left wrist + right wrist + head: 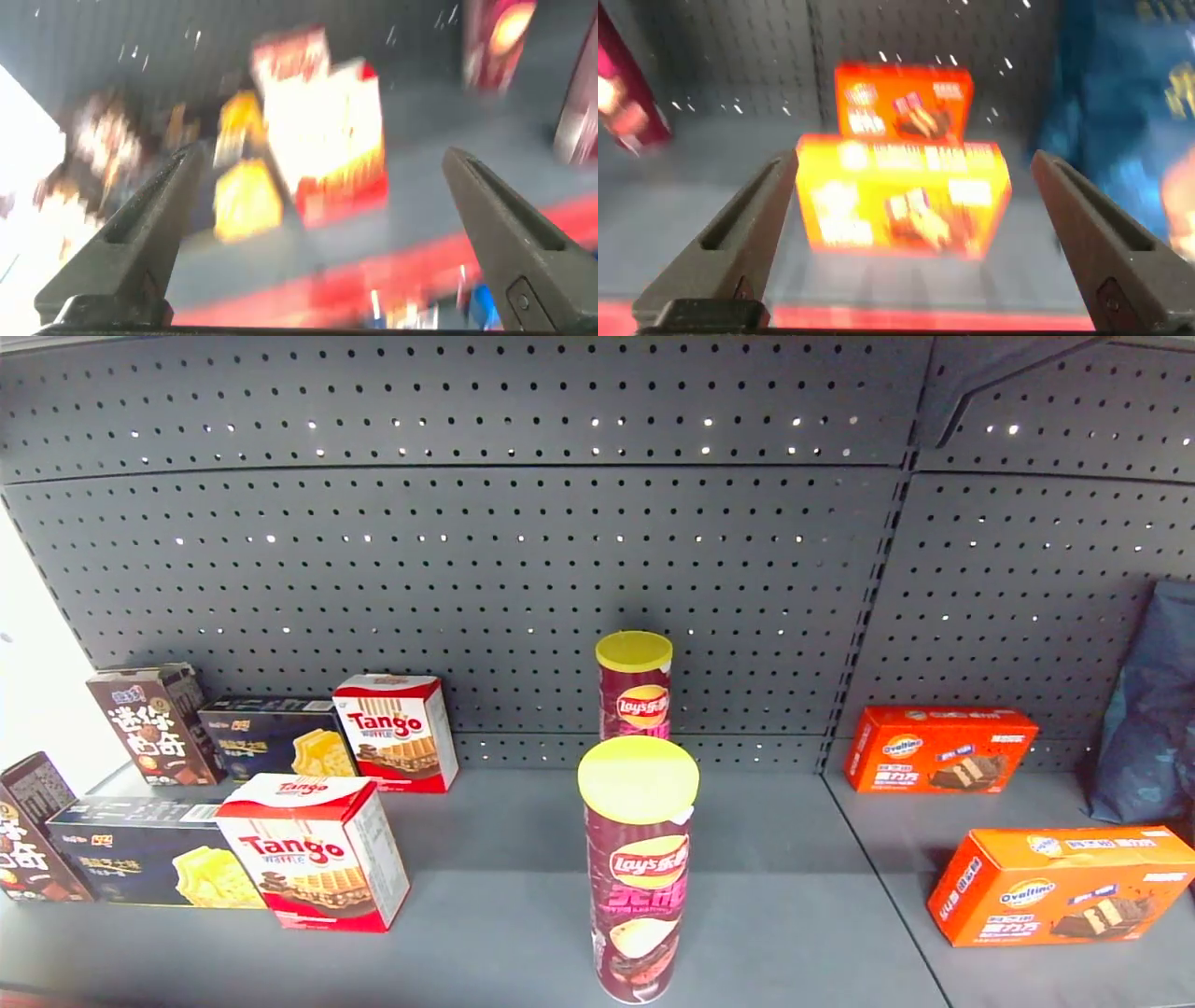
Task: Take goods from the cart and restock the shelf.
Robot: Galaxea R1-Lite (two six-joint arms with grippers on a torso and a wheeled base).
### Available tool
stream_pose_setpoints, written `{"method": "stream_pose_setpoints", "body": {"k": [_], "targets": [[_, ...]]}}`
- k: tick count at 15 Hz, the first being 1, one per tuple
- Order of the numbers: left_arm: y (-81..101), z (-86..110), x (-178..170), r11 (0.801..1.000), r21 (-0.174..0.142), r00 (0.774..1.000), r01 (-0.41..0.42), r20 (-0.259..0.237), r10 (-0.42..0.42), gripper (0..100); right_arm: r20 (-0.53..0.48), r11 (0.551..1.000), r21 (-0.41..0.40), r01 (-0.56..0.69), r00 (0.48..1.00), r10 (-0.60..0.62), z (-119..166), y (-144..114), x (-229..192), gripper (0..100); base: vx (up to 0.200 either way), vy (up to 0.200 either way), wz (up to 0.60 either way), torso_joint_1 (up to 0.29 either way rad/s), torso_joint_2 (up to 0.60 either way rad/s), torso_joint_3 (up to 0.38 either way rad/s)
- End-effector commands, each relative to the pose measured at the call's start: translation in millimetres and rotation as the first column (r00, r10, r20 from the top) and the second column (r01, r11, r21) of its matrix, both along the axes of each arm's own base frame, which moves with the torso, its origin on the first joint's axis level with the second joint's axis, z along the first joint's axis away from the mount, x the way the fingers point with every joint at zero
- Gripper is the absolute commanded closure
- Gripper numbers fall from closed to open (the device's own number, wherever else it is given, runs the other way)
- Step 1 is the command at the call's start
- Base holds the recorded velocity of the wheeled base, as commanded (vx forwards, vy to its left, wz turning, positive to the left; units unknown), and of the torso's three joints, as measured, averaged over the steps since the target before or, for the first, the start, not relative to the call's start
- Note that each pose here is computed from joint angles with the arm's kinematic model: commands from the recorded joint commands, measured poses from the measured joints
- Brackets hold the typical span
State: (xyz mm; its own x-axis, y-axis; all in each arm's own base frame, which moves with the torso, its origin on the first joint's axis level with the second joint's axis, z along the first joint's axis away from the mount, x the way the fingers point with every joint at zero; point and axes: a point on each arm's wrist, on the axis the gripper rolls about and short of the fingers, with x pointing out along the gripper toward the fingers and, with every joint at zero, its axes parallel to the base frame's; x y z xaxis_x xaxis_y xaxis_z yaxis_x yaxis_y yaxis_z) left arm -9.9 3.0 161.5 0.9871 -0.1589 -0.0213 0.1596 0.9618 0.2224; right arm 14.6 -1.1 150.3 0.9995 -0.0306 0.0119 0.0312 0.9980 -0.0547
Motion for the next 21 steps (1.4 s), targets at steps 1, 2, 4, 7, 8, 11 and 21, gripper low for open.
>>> {"method": "stream_pose_setpoints", "body": {"k": [1,2,4,7,8,11,21], "targets": [[5.7,-34.4,-23.2,0.998,-0.025,0.997,-0.059,0.042,0.06,0,0.101,1.0,0.008,0.029,0.994,-0.029,-55.9,-2.0,-33.3,0,0.0,0.0,0.0,0.0,0.0,0.0],[4.5,-48.8,-17.3,0.998,-0.005,0.998,-0.06,0.008,0.06,0,0.035,0.999,0.037,0.026,0.999,-0.027,-63.3,-1.9,-33.1,0,0.0,0.0,0.0,0.0,0.0,0.0],[2.9,-61.1,-9.8,0.998,0.023,0.997,-0.056,0.053,0.055,0,-0.023,0.995,0.036,-0.091,0.995,0.092,-69.3,0.8,-33.0,0,0.0,0.0,0.0,0.0,0.0,0.0],[2.0,-75.4,-5.5,0.998,0.042,0.998,-0.049,0.031,0.048,0,-0.051,0.996,0.039,-0.077,0.996,0.079,-73.6,1.5,-34.1,0,0.0,0.0,0.0,0.0,0.0,0.0],[1.0,-77.5,-5.6,0.999,0.043,1.0,-0.001,0.011,0.0,0,-0.007,0.997,0.049,-0.06,0.998,0.06,-74.5,1.8,-37.4,0,0.0,0.0,0.0,0.0,0.0,0.0],[-2.5,-78.4,-6.3,0.987,0.04,0.988,0.155,0.0,-0.155,0,-0.007,0.997,0.05,-0.064,0.998,0.065,-74.5,1.8,-37.4,0,0.0,0.0,0.0,0.0,0.0,0.0],[-6.3,-77.7,-9.4,0.937,-0.06,0.937,0.343,-0.04,-0.346,0,-0.007,0.997,0.05,-0.064,0.998,0.065,-74.5,1.8,-37.4,0,0.0,0.0,0.0,0.0,0.0,0.0]]}}
